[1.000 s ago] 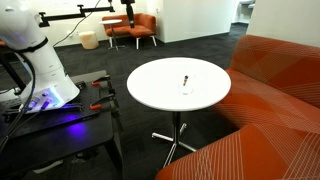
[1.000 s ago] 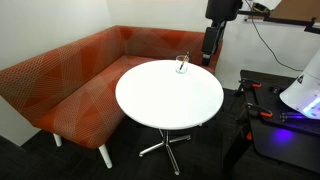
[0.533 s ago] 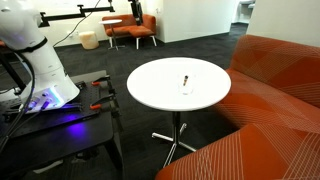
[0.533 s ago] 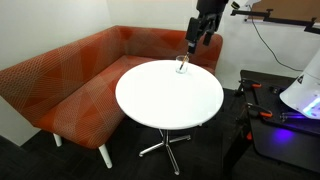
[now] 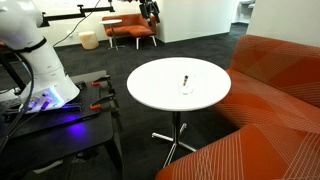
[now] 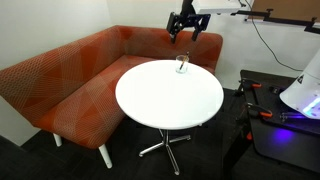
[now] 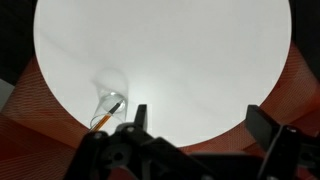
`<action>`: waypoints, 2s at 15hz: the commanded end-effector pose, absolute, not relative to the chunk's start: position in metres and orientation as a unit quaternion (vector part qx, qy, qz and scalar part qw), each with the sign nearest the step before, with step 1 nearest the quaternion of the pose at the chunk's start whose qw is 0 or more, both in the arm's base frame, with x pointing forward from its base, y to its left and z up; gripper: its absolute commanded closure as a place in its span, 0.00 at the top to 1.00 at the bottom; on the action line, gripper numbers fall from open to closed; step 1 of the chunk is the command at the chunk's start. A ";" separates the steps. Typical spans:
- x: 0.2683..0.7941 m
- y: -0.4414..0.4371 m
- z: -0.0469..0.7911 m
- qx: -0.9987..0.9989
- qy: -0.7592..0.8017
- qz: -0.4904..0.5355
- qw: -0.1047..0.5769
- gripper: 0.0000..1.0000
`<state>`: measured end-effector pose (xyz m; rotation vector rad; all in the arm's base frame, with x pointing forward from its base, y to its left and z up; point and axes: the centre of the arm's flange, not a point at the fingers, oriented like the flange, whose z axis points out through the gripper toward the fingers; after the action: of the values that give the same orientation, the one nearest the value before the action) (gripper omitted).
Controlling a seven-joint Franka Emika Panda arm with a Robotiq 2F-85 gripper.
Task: Put the pen on the table
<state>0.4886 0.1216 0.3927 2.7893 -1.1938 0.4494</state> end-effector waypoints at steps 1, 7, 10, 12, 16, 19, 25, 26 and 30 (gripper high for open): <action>0.490 0.121 0.389 0.907 -0.393 0.147 0.040 1.00; 0.492 0.124 0.384 0.893 -0.418 0.161 0.036 1.00; 0.497 0.126 0.380 0.849 -0.488 0.197 0.034 1.00; 0.500 0.123 0.377 0.818 -0.534 0.211 0.036 1.00; 0.502 0.118 0.374 0.750 -0.611 0.246 0.059 1.00; 0.503 0.112 0.374 0.704 -0.653 0.268 0.081 1.00; 0.509 0.103 0.379 0.632 -0.710 0.280 0.133 1.00; 0.512 0.100 0.379 0.627 -0.715 0.275 0.140 1.00; 0.527 0.085 0.376 0.629 -0.721 0.257 0.135 1.00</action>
<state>0.5080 0.0909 0.3763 1.8487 -2.0495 0.7744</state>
